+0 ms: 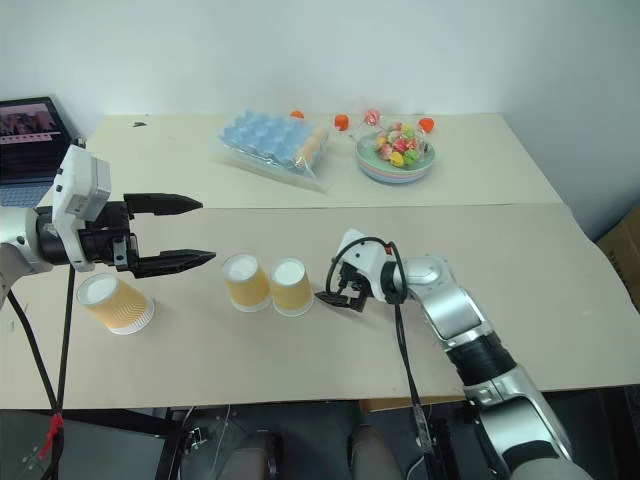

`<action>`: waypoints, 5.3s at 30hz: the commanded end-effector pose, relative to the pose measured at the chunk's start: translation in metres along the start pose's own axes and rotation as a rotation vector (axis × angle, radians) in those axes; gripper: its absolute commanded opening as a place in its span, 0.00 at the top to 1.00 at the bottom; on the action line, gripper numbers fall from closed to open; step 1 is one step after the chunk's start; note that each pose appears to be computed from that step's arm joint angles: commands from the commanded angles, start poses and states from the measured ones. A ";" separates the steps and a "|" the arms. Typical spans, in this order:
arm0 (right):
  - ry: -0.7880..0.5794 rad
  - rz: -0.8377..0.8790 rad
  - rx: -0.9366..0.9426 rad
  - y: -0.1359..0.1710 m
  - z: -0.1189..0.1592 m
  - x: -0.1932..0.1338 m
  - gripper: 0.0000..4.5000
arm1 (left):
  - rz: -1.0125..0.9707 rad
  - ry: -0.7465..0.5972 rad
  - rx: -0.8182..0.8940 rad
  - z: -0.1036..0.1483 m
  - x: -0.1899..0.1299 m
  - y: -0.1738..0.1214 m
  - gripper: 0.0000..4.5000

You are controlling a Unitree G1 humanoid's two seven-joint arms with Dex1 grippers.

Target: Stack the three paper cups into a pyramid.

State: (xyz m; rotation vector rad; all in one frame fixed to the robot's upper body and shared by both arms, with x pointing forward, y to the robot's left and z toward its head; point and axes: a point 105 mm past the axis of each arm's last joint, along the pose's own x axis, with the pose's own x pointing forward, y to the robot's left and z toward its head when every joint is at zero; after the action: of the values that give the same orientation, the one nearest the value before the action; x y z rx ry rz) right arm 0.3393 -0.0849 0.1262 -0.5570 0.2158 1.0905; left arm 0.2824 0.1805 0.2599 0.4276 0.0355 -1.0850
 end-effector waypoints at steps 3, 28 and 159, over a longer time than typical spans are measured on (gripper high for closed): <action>-0.031 -0.015 -0.006 -0.001 0.014 -0.029 0.01 | 0.001 -0.022 0.028 0.008 -0.003 0.000 0.00; -0.273 0.124 0.113 -0.005 0.099 -0.069 0.01 | 0.390 -0.003 -0.133 -0.026 -0.097 0.011 0.00; -0.247 -0.118 0.165 0.008 0.084 -0.108 0.00 | -0.272 -0.172 -0.065 0.005 0.070 0.012 0.01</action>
State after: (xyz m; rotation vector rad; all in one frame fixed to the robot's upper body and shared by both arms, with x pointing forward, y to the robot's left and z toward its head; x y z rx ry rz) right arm 0.2751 -0.1221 0.2267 -0.2420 0.1243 1.0136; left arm 0.3278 0.1239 0.2372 0.2375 0.0236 -1.3772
